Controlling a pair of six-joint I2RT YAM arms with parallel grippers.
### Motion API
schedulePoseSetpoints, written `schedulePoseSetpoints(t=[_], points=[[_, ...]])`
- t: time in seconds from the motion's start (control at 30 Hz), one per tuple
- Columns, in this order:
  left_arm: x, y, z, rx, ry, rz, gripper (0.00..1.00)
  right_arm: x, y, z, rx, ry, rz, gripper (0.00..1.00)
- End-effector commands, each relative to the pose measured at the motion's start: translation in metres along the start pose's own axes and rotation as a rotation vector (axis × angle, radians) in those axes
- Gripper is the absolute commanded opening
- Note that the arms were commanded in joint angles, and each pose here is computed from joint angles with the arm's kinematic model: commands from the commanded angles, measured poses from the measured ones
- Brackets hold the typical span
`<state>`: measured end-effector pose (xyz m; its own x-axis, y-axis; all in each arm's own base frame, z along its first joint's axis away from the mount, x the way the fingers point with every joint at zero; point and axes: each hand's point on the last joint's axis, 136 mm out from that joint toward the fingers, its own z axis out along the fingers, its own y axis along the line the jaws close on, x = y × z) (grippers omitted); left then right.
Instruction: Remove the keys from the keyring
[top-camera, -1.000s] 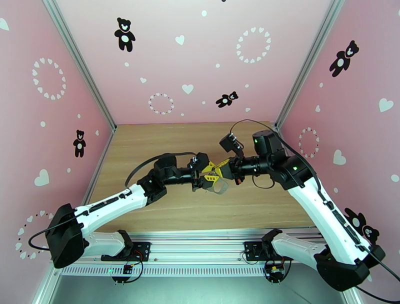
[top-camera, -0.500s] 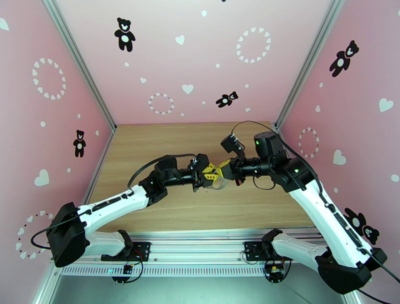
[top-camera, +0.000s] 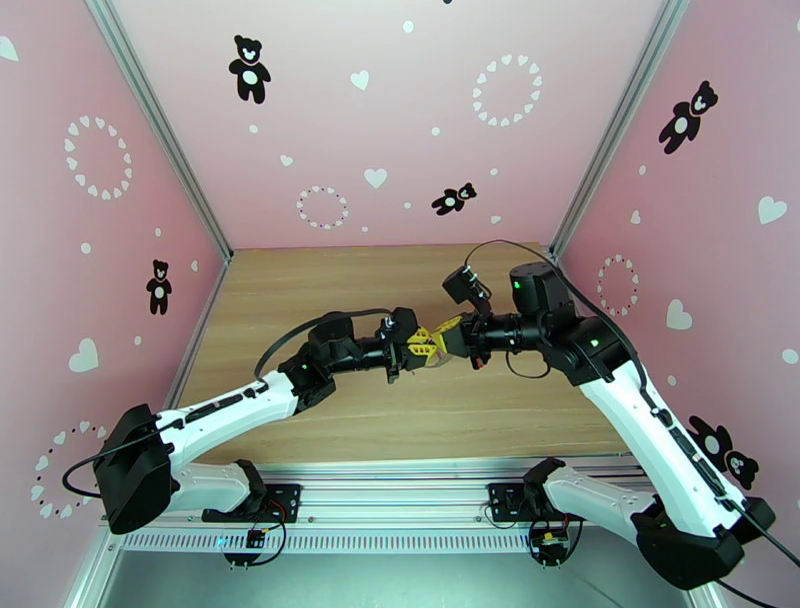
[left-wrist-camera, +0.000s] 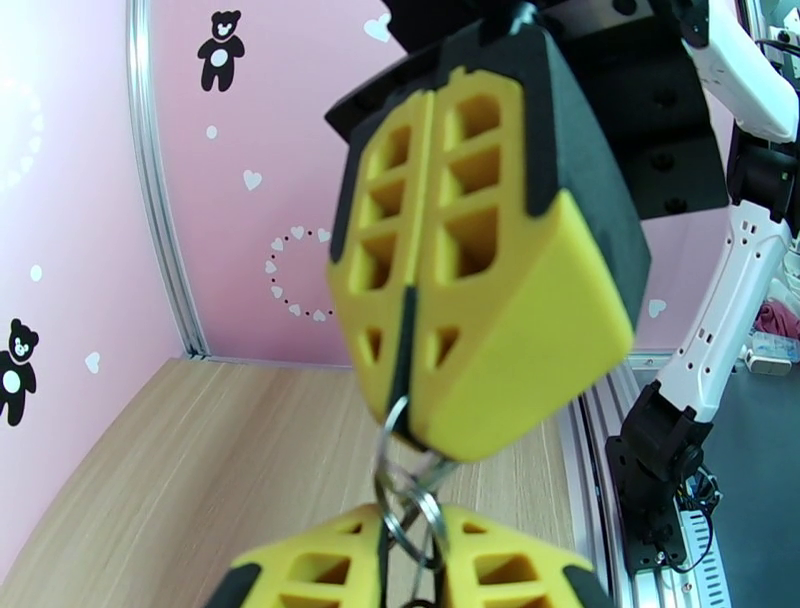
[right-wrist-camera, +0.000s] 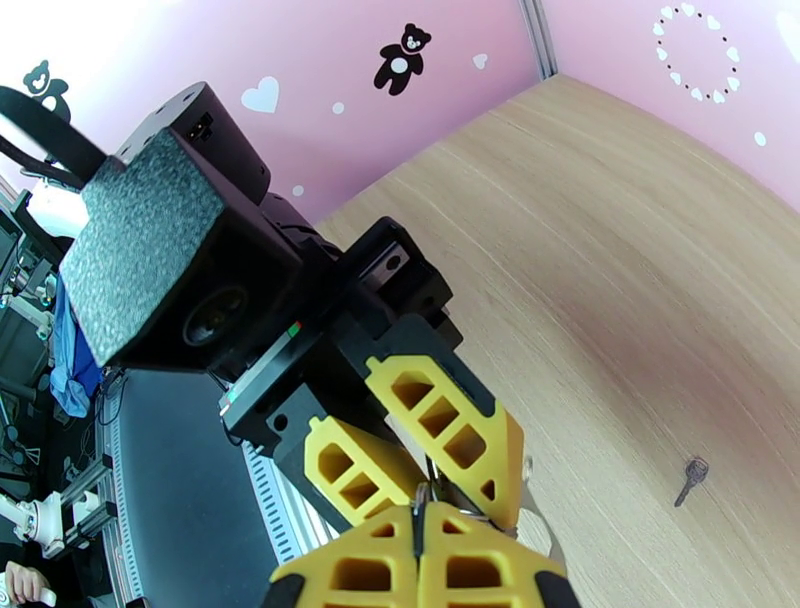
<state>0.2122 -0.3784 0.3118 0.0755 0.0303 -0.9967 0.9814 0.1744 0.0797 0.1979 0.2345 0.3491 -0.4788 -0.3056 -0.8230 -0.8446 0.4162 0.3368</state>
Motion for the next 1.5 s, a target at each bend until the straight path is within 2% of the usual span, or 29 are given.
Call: schedulePoseSetpoints(t=[0.0, 0.17, 0.33, 0.4, 0.47, 0.77, 1.13, 1.27, 1.4, 1.47], points=[[-0.006, 0.011, 0.002, -0.071, -0.03, 0.026, 0.13, 0.0, 0.009, -0.004, -0.022, -0.015, -0.006, 0.0], [-0.01, 0.02, -0.004, -0.155, -0.056, 0.047, 0.06, 0.002, 0.003, -0.007, 0.018, -0.015, -0.012, 0.0], [-0.015, 0.018, -0.008, -0.174, -0.072, 0.09, 0.02, -0.001, -0.003, -0.013, 0.084, -0.03, -0.025, 0.0], [-0.02, 0.018, -0.01, -0.181, -0.085, 0.099, 0.02, -0.002, -0.006, -0.016, 0.113, -0.039, -0.03, 0.0], [-0.005, 0.016, -0.012, -0.181, -0.058, 0.094, 0.01, -0.002, -0.01, -0.019, 0.147, -0.045, -0.027, 0.0], [-0.012, 0.017, -0.016, -0.21, -0.075, 0.114, 0.01, 0.008, -0.017, -0.024, 0.208, -0.03, -0.053, 0.0], [-0.026, 0.017, -0.018, -0.251, -0.104, 0.175, 0.01, 0.02, -0.013, -0.018, 0.16, -0.008, -0.088, 0.0], [-0.031, 0.019, -0.019, -0.267, -0.124, 0.174, 0.01, 0.02, -0.004, -0.019, 0.124, -0.055, -0.133, 0.0], [-0.026, 0.003, -0.015, -0.179, -0.094, 0.238, 0.01, 0.008, -0.005, -0.026, 0.152, -0.087, -0.157, 0.0], [-0.024, -0.004, -0.015, -0.138, -0.062, 0.271, 0.01, -0.003, 0.007, -0.029, 0.075, -0.109, -0.168, 0.0]])
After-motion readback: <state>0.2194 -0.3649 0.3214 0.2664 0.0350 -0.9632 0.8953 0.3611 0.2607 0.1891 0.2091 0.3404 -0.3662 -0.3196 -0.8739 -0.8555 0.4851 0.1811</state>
